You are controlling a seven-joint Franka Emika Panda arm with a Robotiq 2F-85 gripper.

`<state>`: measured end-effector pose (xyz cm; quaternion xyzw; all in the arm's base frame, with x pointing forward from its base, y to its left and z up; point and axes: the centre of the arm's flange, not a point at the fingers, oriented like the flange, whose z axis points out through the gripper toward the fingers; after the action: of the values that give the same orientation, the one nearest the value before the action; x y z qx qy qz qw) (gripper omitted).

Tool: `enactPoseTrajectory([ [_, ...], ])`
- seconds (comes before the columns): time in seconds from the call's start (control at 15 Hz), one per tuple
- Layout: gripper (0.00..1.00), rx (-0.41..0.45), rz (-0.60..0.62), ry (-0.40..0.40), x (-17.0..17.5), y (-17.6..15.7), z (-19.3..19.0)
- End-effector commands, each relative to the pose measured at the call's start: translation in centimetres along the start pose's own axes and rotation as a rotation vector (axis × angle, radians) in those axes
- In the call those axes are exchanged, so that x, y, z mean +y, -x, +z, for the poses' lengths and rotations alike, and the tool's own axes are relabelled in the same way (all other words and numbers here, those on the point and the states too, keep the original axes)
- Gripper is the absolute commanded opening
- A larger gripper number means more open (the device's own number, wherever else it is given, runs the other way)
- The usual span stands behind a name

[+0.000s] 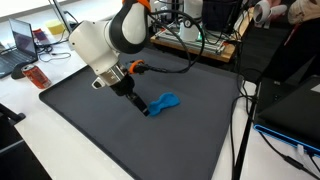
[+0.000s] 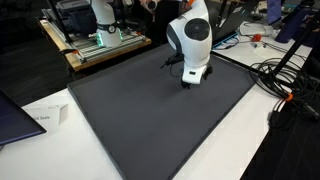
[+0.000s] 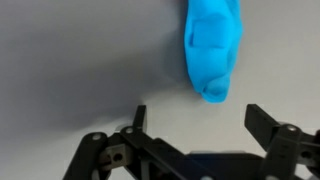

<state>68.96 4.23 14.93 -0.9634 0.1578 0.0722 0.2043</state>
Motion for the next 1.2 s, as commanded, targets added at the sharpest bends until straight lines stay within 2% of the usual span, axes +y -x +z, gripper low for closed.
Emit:
enactPoseTrajectory([
  [0.0,1.0,0.013,-0.017,-0.094,2.7,4.8,-1.1],
  [0.4,1.0,0.068,-0.032,-0.217,6.0,7.8,-0.9],
  [0.6,1.0,0.085,-0.037,-0.247,6.7,9.2,-1.0],
  [0.8,1.0,0.105,-0.028,-0.242,6.5,11.0,-1.2],
  [1.0,1.0,0.141,-0.018,-0.202,5.2,13.0,-2.2],
  [1.13,1.0,0.165,-0.005,-0.149,3.9,14.4,-3.0],
])
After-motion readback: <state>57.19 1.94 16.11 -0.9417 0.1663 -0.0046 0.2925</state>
